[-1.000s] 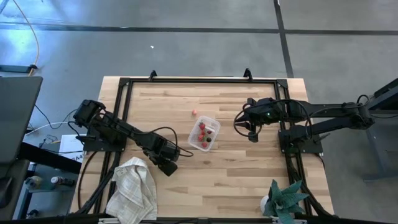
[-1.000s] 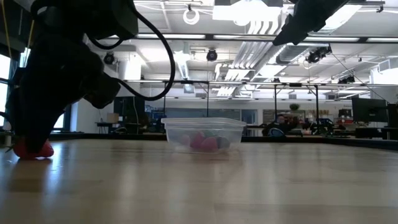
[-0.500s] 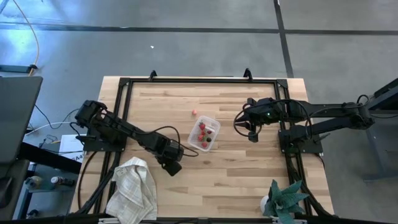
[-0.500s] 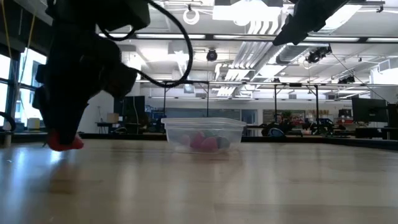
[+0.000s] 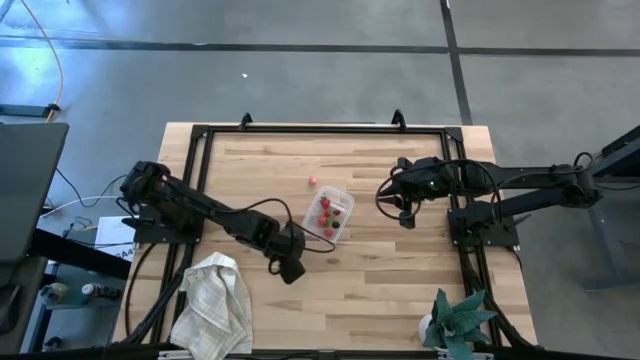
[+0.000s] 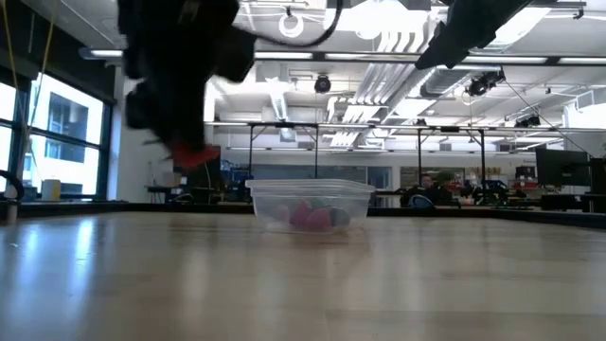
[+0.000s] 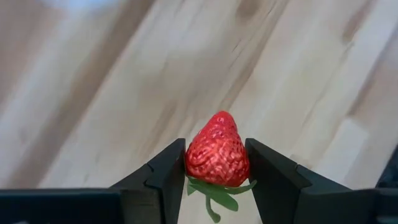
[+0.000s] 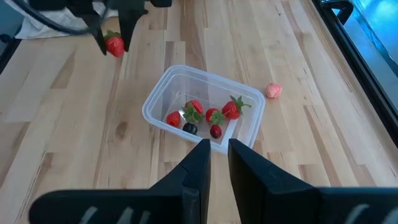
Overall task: Pick and placing Produce into tupperware
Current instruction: Put the strawberry into the transparent bin
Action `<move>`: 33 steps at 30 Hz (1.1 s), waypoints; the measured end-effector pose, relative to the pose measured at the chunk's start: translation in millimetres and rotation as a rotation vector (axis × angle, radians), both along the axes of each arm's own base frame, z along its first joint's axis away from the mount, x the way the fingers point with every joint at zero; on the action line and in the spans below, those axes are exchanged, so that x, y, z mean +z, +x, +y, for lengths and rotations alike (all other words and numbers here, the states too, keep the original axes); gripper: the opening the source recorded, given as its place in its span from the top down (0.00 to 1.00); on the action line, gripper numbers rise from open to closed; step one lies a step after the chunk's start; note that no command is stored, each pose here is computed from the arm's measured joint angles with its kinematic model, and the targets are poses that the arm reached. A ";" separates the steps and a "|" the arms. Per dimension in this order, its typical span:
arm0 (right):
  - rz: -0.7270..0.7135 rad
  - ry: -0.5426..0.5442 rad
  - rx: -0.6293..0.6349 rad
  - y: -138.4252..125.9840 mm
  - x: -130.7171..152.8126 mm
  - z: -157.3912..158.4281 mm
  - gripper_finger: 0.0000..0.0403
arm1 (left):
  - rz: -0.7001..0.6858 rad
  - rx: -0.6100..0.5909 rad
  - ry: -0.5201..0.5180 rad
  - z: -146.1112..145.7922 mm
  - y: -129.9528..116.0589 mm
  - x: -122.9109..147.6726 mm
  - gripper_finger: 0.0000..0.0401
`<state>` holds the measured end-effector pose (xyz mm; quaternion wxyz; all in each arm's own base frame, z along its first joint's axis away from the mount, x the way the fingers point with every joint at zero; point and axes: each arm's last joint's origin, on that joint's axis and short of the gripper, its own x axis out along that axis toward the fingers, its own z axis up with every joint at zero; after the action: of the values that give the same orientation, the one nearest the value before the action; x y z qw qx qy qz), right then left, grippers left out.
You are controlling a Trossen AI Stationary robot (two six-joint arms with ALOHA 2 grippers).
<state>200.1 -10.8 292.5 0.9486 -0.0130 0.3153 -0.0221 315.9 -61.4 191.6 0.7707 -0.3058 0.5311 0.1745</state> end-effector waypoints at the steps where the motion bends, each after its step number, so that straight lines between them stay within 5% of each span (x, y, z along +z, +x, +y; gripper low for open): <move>1: 0.000 0.000 0.000 0.0 0.0 0.0 0.88 | -0.024 -0.010 0.024 1.4 3.7 5.6 0.63; 16: 0.000 0.000 0.000 0.0 0.0 0.0 0.88 | -0.319 -0.266 0.489 69.5 48.9 114.0 0.63; 25: 0.000 0.000 0.000 0.0 0.0 0.0 0.88 | -0.199 -0.595 0.509 148.9 28.2 116.1 0.63; 33: 0.000 0.001 0.000 0.0 0.0 0.1 0.88 | -0.385 -0.939 0.516 188.9 21.3 113.2 0.63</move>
<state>200.1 -10.8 292.5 0.9486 -0.0128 0.3153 -0.0221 337.1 127.5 304.8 0.8983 0.1351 0.4000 -0.1217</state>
